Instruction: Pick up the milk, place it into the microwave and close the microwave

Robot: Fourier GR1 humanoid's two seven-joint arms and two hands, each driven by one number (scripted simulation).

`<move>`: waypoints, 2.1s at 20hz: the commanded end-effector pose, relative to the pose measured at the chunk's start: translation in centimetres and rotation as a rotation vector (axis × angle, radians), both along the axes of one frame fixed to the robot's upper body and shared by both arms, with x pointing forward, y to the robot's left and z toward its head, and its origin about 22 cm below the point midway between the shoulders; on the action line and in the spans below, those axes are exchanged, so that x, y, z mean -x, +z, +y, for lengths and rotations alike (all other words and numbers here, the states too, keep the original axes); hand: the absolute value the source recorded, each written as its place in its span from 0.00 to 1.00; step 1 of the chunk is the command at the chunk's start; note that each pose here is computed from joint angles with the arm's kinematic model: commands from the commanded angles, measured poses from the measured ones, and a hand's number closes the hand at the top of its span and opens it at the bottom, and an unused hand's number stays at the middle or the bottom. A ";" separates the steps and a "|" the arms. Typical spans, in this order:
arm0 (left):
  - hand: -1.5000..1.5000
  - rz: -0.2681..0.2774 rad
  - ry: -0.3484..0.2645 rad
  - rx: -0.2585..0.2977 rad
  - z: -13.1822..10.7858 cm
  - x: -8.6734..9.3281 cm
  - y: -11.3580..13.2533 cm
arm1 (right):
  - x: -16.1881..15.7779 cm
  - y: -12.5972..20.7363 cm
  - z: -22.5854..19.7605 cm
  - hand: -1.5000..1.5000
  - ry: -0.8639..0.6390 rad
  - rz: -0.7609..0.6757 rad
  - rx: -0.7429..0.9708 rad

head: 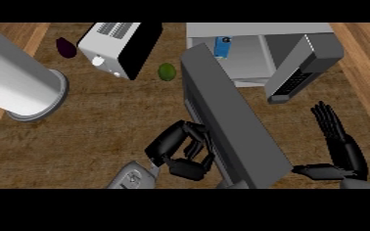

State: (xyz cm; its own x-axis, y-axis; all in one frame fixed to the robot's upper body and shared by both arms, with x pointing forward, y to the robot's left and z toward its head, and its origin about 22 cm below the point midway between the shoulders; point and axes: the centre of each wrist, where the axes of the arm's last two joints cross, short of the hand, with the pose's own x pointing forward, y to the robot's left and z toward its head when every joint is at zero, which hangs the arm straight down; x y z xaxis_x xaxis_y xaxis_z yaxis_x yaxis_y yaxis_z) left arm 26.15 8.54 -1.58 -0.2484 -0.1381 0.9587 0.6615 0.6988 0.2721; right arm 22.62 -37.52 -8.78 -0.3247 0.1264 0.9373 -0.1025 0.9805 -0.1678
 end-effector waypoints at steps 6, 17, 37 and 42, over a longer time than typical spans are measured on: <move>1.00 -0.088 0.086 0.029 -2.7 -0.3 -3.7 | 1.0 3.9 -0.6 0.00 0.197 -0.096 -0.134; 1.00 -0.037 0.104 0.072 -5.0 -0.6 -3.7 | -1.2 9.7 1.6 0.00 0.316 -0.159 -0.140; 0.00 -0.076 0.492 0.245 -7.2 -4.9 2.0 | -3.0 17.9 -0.3 0.00 0.418 -0.224 -0.015; 0.00 -0.029 0.585 0.241 -7.0 -6.3 2.6 | -4.2 25.3 -1.6 1.00 0.303 -0.410 0.285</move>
State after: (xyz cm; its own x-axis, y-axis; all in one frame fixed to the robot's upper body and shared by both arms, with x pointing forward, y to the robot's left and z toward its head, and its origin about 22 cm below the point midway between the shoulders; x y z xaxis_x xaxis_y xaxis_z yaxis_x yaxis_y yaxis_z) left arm 31.25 1.46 0.07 -0.2395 -0.0486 0.9697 0.2188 0.9703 0.1027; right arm 26.38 -38.38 12.57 -0.6255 0.0676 0.7773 -0.3502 0.8659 -0.3572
